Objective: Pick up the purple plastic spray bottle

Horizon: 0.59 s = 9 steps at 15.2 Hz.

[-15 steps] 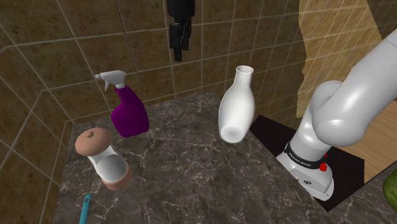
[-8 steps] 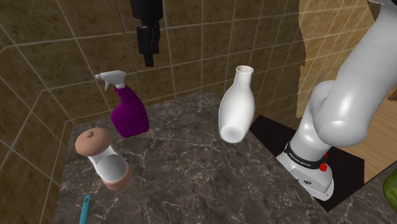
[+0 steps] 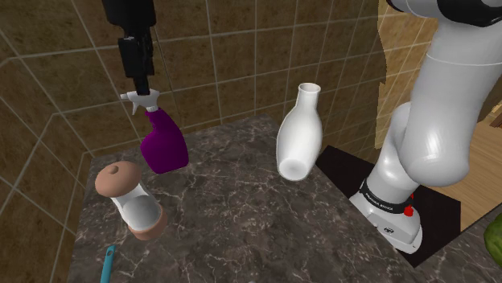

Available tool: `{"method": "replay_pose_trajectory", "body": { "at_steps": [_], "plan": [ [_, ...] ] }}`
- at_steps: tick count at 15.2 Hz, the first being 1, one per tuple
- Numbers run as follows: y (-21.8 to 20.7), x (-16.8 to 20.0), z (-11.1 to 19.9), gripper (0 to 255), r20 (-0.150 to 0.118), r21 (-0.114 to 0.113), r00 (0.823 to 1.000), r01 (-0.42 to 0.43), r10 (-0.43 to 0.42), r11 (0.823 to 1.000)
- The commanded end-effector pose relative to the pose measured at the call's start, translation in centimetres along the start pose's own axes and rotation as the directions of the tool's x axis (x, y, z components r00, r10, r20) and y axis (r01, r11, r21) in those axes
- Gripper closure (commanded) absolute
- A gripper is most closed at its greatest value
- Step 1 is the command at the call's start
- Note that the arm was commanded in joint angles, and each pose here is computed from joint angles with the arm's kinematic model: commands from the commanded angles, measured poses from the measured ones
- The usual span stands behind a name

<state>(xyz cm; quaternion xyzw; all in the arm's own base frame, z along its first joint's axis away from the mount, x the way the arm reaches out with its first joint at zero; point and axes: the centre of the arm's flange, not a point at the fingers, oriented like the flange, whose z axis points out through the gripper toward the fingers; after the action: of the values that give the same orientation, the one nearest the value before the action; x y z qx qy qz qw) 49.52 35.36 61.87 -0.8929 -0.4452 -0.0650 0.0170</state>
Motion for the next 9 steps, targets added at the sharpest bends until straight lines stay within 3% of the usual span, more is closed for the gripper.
{"method": "replay_pose_trajectory", "body": {
  "at_steps": [1, 9],
  "plan": [
    [-0.7, 1.3, 0.1, 0, -0.009, 0.002, 0.999, 0.041, -0.041, 0.999],
    [-0.8, 0.8, 4.0, 0, -0.009, 0.002, 0.999, 0.041, -0.041, 0.999]
  ]
}}
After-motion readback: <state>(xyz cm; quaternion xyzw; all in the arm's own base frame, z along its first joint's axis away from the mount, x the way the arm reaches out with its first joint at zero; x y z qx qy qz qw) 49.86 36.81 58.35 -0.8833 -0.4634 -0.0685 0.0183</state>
